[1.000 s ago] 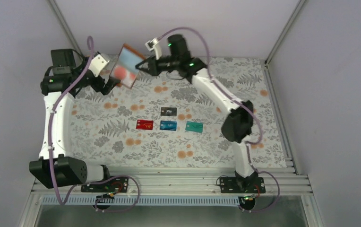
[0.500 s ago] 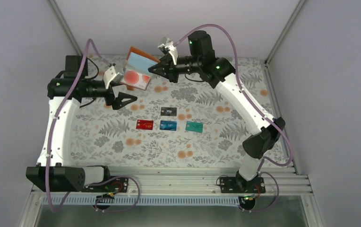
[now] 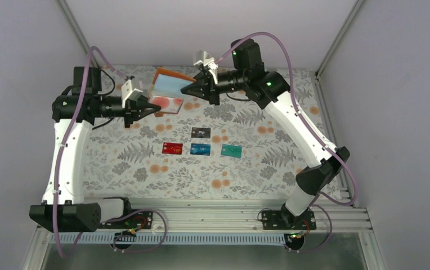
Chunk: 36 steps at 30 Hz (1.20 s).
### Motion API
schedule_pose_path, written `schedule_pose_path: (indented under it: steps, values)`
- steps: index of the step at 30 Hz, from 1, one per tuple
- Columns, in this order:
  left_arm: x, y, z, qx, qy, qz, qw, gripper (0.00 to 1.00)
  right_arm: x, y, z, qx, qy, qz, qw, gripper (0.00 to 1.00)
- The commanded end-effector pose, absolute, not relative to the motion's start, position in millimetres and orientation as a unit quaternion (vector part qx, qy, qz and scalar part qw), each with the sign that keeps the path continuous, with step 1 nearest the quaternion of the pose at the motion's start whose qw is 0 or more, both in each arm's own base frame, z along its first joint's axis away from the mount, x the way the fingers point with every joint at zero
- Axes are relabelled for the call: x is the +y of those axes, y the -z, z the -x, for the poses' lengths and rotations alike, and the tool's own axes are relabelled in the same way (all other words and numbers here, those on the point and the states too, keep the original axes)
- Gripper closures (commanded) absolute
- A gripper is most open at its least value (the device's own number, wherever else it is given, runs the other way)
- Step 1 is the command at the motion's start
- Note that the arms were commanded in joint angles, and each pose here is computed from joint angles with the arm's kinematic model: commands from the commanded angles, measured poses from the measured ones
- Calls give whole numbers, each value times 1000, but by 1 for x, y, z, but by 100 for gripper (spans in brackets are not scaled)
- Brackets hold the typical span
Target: Take the credit cards out of the card holder
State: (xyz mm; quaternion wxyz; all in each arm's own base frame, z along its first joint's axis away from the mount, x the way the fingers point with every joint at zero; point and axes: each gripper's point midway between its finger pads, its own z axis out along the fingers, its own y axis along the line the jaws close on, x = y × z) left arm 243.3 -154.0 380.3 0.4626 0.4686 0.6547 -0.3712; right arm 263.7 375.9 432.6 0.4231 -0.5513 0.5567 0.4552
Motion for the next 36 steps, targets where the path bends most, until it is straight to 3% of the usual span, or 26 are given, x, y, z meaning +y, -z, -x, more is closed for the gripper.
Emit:
schedule_pose_path:
  steps: [1,2,3,5,6,9,13,17,21,24,32,36]
  values:
    - [-161,-399,-221,607,400,-492,479,98,374,-439,-252,533,-462,566,427,96]
    - [-161,-400,-219,604,406,-491,479,98,373,-438,-253,537,-460,563,427,96]
    - [-162,-400,-220,605,409,-488,479,98,373,-436,-258,547,-455,557,429,89]
    - [-160,-397,-229,625,411,-467,471,98,363,-447,-272,576,-427,523,460,53]
    - [-158,-392,-237,644,406,-451,465,98,356,-450,-284,595,-411,499,477,46]
    - [-145,-373,-270,714,361,-389,457,98,326,-468,-301,610,-398,450,517,40]
    - [-124,-348,-301,776,295,-325,453,98,305,-495,-273,566,-402,462,552,33]
    - [-125,-347,-301,776,304,-323,449,98,314,-493,-229,512,-445,520,519,40]
    - [-126,-345,-302,778,311,-318,443,98,367,-467,-157,408,-492,623,450,45]
    - [-122,-345,-306,786,299,-308,445,98,397,-450,-131,365,-522,653,410,50]
    - [-59,-322,-351,871,161,-160,437,98,471,-351,-220,556,-394,583,444,61]
    - [-16,-272,-372,919,47,-125,372,98,481,-331,-221,563,-412,582,417,59]
